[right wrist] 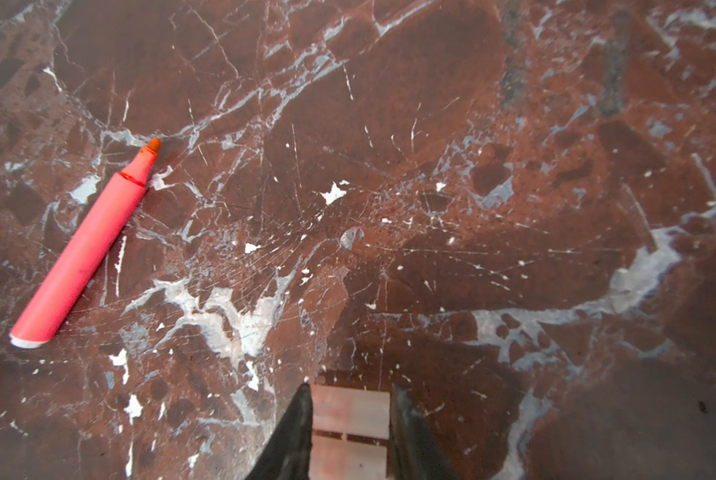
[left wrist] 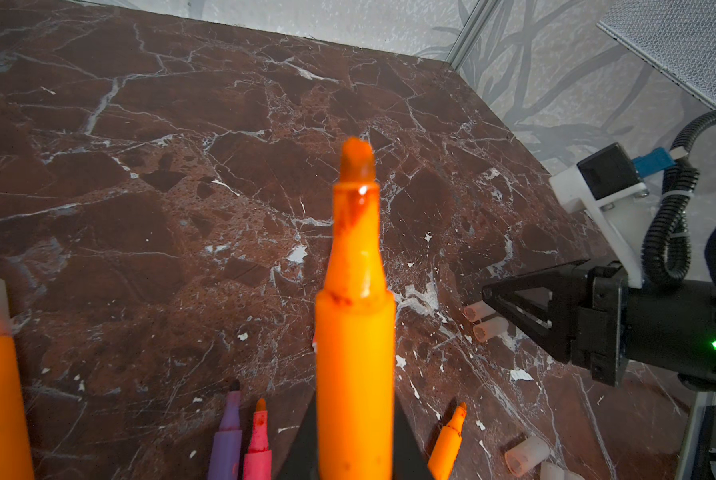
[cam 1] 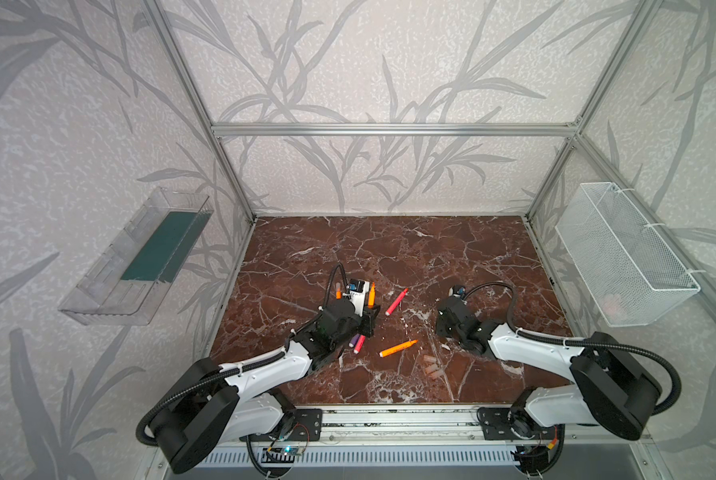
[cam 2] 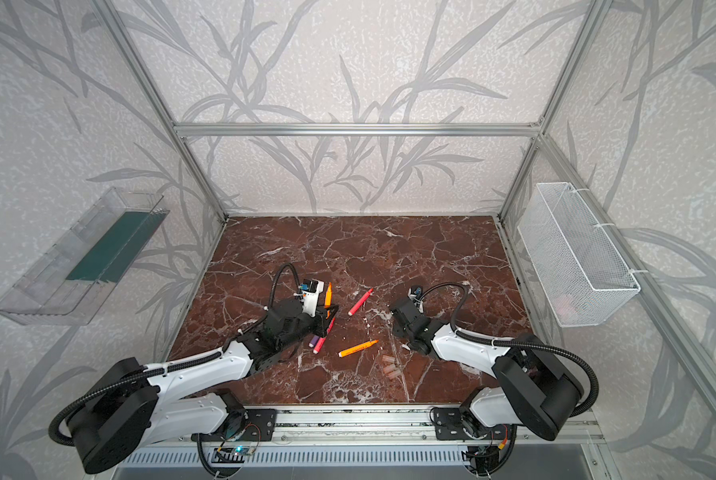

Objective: Insert the pens into the pen caps
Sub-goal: 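Move the right gripper away and down over the translucent pink caps, then lower the right gripper and grasp a translucent pink cap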

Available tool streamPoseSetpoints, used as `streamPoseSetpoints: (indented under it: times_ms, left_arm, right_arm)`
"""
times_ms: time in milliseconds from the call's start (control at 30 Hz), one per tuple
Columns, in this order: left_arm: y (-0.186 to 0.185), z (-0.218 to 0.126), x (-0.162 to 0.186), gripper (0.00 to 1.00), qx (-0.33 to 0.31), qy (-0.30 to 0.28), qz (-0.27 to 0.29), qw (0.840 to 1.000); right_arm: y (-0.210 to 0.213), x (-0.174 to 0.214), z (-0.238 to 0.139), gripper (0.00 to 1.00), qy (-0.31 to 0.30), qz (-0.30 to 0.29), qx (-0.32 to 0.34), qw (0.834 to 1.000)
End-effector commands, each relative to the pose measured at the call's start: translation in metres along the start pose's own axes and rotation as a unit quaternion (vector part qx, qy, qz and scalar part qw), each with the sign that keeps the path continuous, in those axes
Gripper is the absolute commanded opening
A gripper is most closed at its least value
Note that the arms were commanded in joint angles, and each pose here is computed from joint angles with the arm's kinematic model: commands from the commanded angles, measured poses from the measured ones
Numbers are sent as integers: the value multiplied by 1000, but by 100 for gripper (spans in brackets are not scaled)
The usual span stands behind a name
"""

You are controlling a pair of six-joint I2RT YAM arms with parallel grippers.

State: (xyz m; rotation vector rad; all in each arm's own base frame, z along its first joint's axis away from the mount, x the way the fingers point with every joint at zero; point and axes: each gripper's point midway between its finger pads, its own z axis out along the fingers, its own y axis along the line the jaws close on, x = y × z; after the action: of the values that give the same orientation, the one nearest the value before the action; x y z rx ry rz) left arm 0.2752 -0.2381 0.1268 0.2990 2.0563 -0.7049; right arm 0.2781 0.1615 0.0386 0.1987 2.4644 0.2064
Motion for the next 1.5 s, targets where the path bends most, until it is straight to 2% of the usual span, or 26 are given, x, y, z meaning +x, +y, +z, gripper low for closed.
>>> streamPoseSetpoints:
  times_ms: [0, 133, 333, 500, 633, 733, 900, 1200, 1467]
  left_arm:
    - [2, -2, -1, 0, -5, -9, -2, 1000]
    - [2, -1, -2, 0, -5, -8, -2, 1000]
    - [1, 2, 0, 0, -2, -6, -3, 1000]
    - [-2, 5, 2, 0, 7, -3, -6, 1000]
    - [-2, 5, 4, 0, 10, 1, -8, 1000]
    - [-3, 4, 4, 0, 10, 1, -9, 1000]
    - [-2, 1, 2, 0, 7, -4, -8, 1000]
    - [-1, 1, 1, 0, 6, -3, -6, 1000]
    - [-3, 2, 0, 0, 9, -5, -7, 1000]
  right_arm:
    - [7, -6, -1, 32, 2, -1, -6, 1000]
    - [7, -6, -8, 32, -1, 4, -16, 1000]
    - [6, 9, -23, 39, -10, 4, -28, 1000]
    - [0, 21, -24, 53, -5, -2, -20, 1000]
    - [-6, 24, -20, 67, -4, -6, -5, 1000]
    - [-6, 27, -15, 72, 5, -13, 4, 1000]
    - [-2, 35, -4, 74, 23, -31, 15, 999]
    - [-5, 41, -3, 74, 20, -48, 44, 998]
    - [-19, 42, -12, 67, 11, -46, 60, 997]
